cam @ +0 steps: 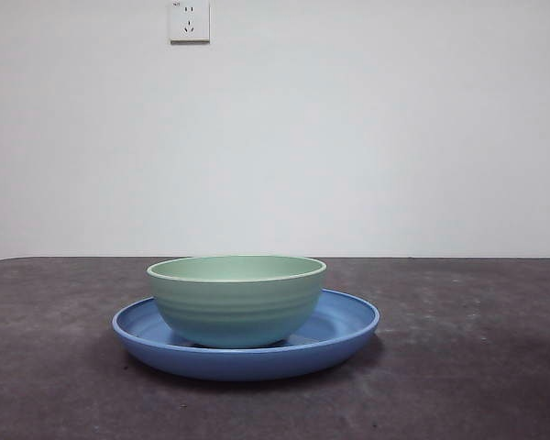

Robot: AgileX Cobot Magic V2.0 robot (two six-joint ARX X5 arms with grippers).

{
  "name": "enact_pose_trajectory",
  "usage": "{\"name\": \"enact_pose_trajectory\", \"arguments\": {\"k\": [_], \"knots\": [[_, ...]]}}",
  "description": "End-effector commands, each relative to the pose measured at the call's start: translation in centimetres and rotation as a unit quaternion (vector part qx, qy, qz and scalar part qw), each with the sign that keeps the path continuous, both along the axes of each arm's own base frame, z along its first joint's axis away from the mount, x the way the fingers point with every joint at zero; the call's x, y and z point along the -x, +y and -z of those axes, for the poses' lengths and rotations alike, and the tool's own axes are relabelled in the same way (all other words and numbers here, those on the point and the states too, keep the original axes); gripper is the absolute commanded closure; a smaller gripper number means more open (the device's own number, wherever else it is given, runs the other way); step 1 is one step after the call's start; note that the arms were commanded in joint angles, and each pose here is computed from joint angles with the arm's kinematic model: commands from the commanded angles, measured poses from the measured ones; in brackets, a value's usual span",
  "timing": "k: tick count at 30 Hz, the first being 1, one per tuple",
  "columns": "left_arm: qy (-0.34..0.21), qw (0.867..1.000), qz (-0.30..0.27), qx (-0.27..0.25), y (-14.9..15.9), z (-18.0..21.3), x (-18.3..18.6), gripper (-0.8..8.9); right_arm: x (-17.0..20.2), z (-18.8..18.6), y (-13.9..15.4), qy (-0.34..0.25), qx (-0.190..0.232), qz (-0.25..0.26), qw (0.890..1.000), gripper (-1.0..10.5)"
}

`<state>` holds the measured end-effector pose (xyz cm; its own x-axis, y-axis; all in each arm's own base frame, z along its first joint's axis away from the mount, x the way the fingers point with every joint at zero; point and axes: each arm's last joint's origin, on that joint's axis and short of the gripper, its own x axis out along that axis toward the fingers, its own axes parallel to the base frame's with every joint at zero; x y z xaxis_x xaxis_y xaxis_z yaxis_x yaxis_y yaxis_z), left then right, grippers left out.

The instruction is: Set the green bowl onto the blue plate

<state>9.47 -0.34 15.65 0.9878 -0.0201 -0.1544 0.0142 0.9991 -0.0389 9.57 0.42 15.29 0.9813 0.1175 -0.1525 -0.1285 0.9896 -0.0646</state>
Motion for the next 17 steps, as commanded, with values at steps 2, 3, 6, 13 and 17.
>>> {"name": "enact_pose_trajectory", "arguments": {"k": [2,3,6,13,17], "knots": [[0.013,1.000,0.002,-0.003,0.00,0.76,-0.08,7.81,0.00,0.24,-0.03,0.005,-0.001,0.003,1.000,9.0],[0.013,1.000,0.002,-0.003,0.00,0.75,-0.08,7.81,0.00,0.23,-0.03,0.005,-0.001,0.003,1.000,9.0],[0.013,1.000,0.002,-0.003,0.00,0.76,-0.08,7.81,-0.02,0.17,-0.02,0.002,-0.001,0.002,1.000,9.0],[0.013,1.000,0.002,-0.003,0.00,0.76,-0.08,7.81,-0.02,0.08,-0.02,-0.002,-0.001,0.002,1.000,9.0],[0.013,1.000,0.002,-0.003,0.00,0.75,-0.08,7.81,-0.03,0.08,-0.02,-0.002,-0.001,0.002,1.000,9.0]]}}
